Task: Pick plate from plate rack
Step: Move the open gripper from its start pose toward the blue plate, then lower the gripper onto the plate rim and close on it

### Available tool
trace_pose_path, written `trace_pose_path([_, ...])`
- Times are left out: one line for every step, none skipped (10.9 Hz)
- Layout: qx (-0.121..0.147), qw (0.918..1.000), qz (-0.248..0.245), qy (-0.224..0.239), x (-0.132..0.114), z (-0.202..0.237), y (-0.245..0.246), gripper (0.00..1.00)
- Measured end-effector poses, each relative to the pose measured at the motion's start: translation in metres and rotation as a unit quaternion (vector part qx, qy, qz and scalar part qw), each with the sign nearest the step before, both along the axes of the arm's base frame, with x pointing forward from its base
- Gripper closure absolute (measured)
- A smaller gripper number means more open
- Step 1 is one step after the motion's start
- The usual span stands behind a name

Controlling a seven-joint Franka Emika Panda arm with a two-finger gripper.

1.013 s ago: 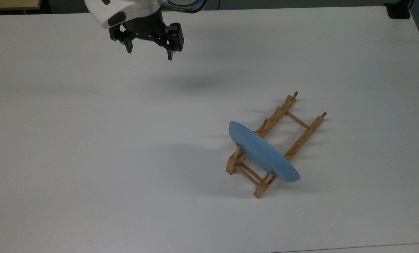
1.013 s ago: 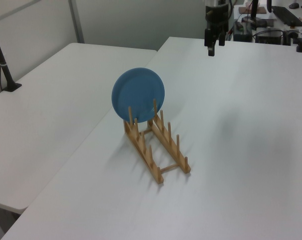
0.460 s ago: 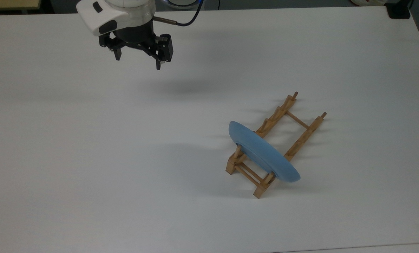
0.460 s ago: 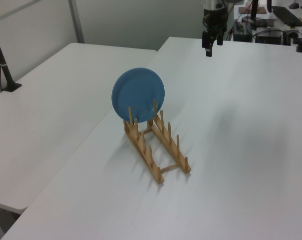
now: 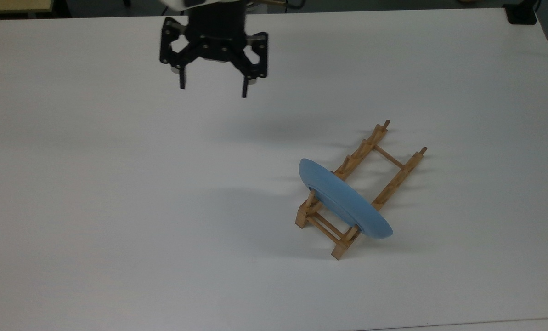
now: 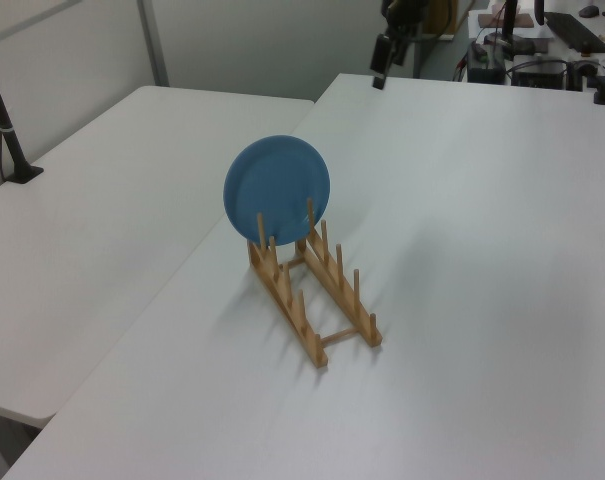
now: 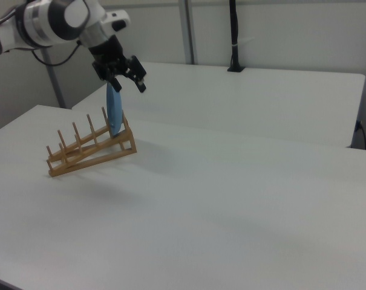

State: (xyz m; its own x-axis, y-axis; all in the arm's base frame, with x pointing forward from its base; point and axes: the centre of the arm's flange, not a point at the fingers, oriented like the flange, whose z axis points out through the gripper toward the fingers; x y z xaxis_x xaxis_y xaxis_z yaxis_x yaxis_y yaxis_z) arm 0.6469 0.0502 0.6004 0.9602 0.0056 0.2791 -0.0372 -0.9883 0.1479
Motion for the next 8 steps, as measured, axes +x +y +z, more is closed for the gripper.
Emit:
trace_pose_path([-0.016, 0.9994, 0.019, -0.022, 0.002, 0.005, 0.017, 0.00])
trace_pose_path([-0.026, 0.9981, 0.038, -0.042, 0.006, 0.005, 0.034, 0.00])
trace_pose_path([-0.035, 0.9955, 0.058, -0.066, 0.012, 0.001, 0.051, 0.00])
trace_pose_path([-0.043, 0.9915, 0.083, -0.091, 0.020, -0.008, 0.072, 0.00])
trace_pose_path([-0.052, 0.9879, 0.103, -0.104, 0.027, -0.021, 0.092, 0.00])
trace_pose_path([-0.063, 0.9856, 0.107, -0.115, 0.031, -0.032, 0.112, 0.03])
trace_pose_path([-0.073, 0.9847, 0.100, -0.122, 0.035, -0.042, 0.129, 0.04])
trace_pose_path([-0.082, 0.9842, 0.093, -0.127, 0.039, -0.053, 0.145, 0.04])
